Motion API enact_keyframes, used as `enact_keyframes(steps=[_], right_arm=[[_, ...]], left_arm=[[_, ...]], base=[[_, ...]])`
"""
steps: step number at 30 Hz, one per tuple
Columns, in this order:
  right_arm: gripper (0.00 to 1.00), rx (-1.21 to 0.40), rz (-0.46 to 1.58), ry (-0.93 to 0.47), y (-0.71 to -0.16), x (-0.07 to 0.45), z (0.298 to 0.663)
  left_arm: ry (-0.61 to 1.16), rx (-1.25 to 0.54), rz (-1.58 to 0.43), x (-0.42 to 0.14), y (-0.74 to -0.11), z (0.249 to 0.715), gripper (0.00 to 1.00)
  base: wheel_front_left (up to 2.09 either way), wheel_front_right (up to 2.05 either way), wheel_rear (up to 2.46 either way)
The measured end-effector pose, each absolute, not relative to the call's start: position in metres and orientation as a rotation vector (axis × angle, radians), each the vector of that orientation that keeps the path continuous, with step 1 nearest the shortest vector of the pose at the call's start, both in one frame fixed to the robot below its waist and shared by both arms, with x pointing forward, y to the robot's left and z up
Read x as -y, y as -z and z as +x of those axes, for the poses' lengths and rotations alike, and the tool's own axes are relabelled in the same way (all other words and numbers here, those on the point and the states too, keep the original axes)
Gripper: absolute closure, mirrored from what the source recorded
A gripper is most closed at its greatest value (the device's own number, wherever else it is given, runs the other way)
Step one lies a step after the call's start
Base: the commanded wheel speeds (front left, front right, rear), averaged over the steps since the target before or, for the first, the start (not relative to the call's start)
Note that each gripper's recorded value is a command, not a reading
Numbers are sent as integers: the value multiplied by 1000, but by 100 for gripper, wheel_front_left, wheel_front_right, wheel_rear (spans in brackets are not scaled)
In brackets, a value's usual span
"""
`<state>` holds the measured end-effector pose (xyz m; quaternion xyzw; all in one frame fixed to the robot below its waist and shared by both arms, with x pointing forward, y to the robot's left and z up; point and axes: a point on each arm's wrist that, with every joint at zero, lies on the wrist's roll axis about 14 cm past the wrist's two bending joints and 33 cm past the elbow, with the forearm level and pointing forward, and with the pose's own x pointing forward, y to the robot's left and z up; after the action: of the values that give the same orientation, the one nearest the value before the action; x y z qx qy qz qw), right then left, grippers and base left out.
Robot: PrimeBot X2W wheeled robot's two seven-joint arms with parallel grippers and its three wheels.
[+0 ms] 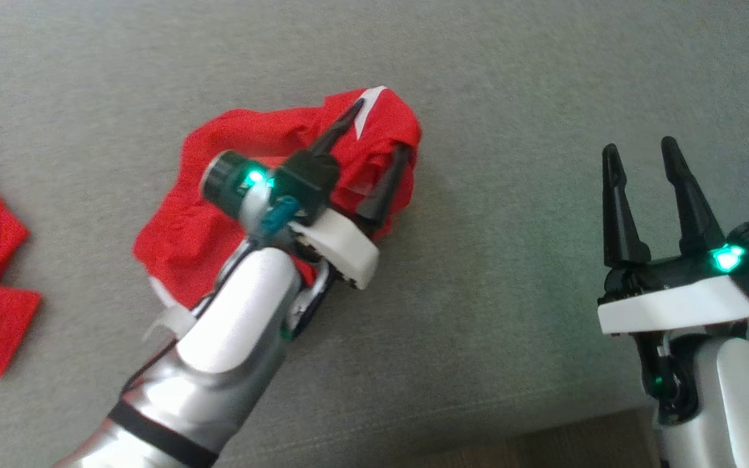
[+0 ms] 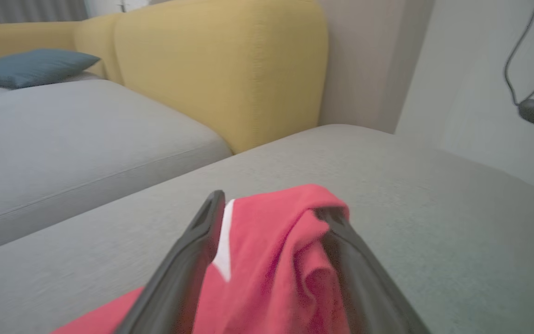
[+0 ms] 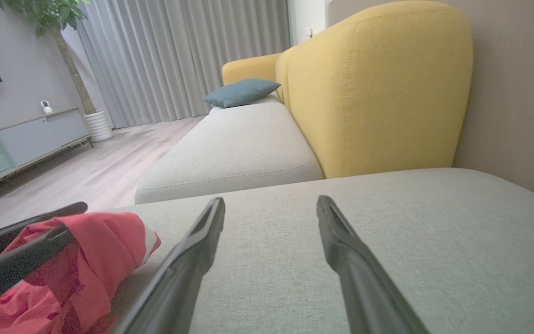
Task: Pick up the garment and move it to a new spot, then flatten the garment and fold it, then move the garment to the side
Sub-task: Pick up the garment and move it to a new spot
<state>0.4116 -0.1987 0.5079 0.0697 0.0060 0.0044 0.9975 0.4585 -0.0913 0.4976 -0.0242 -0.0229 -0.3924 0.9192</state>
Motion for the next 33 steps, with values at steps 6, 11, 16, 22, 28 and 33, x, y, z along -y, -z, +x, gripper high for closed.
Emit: enact_keyframes(steps=[6,11,16,22,28,33], right_arm=[[0,2,154,-65,-516,180,413],[0,7,155,-102,-522,167,411],[0,7,148,-124,-526,160,407],[0,-5,135,-143,-527,153,399],[0,-8,126,-154,-531,150,389],[0,-28,124,-150,-527,152,378]], left_arm=[[627,41,-30,26,-501,465,0],[475,34,-41,-25,-504,458,0],[352,40,-53,-65,-508,451,0],[229,47,-46,-112,-510,429,0],[161,45,-24,-144,-510,406,0],[158,45,-22,-148,-510,390,0]], base=[[0,0,0],[0,0,0],[0,0,0],[0,0,0],[0,0,0],[0,0,0]])
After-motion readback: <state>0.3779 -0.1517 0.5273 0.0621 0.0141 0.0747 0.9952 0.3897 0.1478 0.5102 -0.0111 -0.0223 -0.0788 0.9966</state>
